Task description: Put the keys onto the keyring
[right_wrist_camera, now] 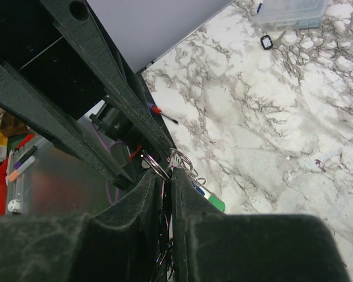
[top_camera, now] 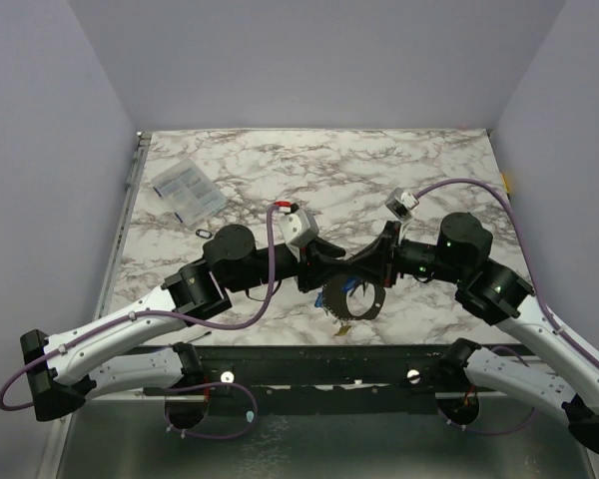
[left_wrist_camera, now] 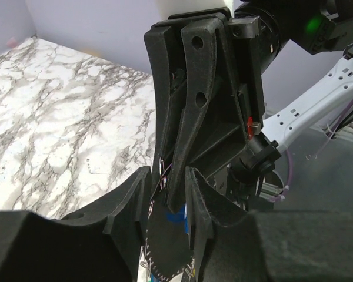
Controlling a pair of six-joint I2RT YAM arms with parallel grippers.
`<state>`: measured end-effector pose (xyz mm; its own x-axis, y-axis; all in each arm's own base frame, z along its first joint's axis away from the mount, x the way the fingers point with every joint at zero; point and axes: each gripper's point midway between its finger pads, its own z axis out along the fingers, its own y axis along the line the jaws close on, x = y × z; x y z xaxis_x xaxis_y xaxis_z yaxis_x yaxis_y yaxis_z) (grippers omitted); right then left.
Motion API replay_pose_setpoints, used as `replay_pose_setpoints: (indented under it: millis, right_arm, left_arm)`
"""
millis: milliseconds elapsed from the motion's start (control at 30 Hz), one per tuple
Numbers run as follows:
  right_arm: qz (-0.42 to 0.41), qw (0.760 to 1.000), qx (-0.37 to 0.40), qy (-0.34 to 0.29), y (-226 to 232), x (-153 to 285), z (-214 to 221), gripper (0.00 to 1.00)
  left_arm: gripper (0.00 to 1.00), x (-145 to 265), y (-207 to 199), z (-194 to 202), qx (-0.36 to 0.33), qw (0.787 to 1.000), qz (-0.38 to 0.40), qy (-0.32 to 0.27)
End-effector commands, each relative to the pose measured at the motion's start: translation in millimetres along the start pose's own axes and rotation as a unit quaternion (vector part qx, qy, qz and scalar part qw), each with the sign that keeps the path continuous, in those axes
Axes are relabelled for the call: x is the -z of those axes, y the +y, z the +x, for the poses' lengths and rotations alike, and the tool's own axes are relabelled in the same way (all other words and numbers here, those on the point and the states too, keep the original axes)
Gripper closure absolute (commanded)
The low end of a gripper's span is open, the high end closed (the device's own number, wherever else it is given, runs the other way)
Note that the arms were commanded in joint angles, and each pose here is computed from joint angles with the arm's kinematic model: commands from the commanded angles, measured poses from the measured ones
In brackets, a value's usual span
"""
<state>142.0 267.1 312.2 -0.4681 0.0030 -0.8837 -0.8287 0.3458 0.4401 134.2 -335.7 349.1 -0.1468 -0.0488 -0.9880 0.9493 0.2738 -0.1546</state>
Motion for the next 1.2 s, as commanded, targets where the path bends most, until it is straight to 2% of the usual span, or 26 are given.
replay_pose_setpoints:
  millis: [0, 267, 500, 633, 867, 933, 1033, 1100, 1167]
  right_arm:
    - [-0.037, 0.999, 0.016, -0.010, 15.1, -0.4, -9.6, 0.99]
    - [-0.048, 0.999, 0.022, -0.007, 18.6, 0.1, -8.1, 0.99]
    - [-0.056, 0.998, 0.027, -0.009, 21.3, 1.1, -8.5, 0.99]
    - [-0.060, 0.998, 0.032, -0.010, 22.6, 1.7, -8.3, 0.99]
    - [-0.058, 0.996, 0.064, -0.020, 20.2, 4.0, -7.8, 0.99]
    - [-0.057, 0.996, 0.073, -0.019, 18.6, 4.5, -6.0, 0.88]
    - [-0.057, 0.995, 0.081, -0.008, 15.7, 3.3, -0.4, 0.59]
    - [-0.055, 0.995, 0.083, 0.003, 11.9, 1.3, 6.2, 0.51]
    - [-0.054, 0.995, 0.082, 0.015, 5.8, -1.7, 17.9, 0.48]
  left_arm:
    - [0.67, -1.0, -6.7, -16.1, 0.000, 1.000, 0.011, -0.023]
    - [0.82, -3.5, -6.2, -11.6, 0.004, 1.000, 0.012, -0.017]
    - [0.84, -3.6, -6.7, -6.8, 0.012, 1.000, 0.014, -0.012]
    - [1.00, -4.5, -8.3, -4.4, 0.020, 1.000, 0.017, -0.008]
    - [1.00, -4.5, 0.0, -3.1, 0.053, 0.998, -0.014, -0.004]
    - [1.00, -5.2, 0.0, -5.2, 0.067, 0.998, -0.018, -0.002]
    - [1.00, -4.3, 1.9, -7.1, 0.085, 0.996, -0.030, 0.001]
    - [1.00, -2.7, 2.1, -10.6, 0.093, 0.995, -0.034, -0.003]
    - [1.00, -1.0, 3.8, -14.1, 0.098, 0.994, -0.042, -0.009]
